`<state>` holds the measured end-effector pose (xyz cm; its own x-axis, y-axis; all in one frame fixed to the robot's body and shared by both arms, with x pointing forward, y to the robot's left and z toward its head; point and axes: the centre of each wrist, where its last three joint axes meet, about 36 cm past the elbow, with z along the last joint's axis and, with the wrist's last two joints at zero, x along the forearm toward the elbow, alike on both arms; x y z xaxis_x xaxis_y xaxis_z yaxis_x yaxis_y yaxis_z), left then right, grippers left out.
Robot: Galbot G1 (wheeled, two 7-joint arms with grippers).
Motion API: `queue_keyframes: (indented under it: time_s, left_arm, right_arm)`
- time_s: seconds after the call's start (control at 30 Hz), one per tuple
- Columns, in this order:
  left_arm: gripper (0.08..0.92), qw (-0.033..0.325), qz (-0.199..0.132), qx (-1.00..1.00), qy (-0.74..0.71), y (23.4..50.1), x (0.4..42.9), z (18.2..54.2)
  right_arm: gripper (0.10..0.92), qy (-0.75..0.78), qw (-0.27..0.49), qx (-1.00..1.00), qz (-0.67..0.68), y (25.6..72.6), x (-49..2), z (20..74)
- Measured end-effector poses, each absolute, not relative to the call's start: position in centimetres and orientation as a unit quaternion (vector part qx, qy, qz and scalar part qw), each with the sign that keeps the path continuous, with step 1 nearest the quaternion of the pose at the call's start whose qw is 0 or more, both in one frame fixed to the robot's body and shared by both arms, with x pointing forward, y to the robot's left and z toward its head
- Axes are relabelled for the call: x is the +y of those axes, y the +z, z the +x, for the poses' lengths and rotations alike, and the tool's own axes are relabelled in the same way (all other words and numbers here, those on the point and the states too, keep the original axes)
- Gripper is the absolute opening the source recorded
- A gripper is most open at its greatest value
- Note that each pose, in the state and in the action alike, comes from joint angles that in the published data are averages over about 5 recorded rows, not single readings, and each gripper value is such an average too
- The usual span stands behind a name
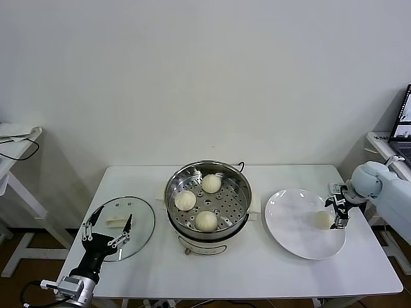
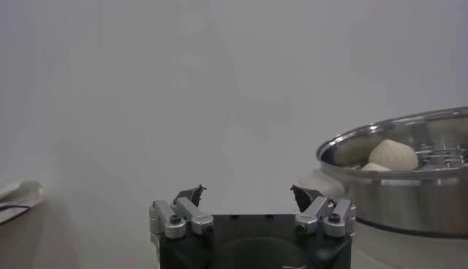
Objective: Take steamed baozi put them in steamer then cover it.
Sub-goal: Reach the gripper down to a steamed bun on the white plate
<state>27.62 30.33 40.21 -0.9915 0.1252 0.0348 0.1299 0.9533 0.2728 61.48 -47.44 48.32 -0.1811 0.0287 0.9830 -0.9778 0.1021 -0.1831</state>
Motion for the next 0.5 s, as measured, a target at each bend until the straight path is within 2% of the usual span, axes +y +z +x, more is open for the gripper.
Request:
queue_keyframes:
  time_s: [0.5]
  left_arm:
    - [0.823, 0.012, -0.064, -0.988, -0.138, 39.9, 30.4, 27.7]
  right_arm:
    - [0.823, 0.526, 0.485, -0.555, 0.425, 46.8, -47.1, 61.9]
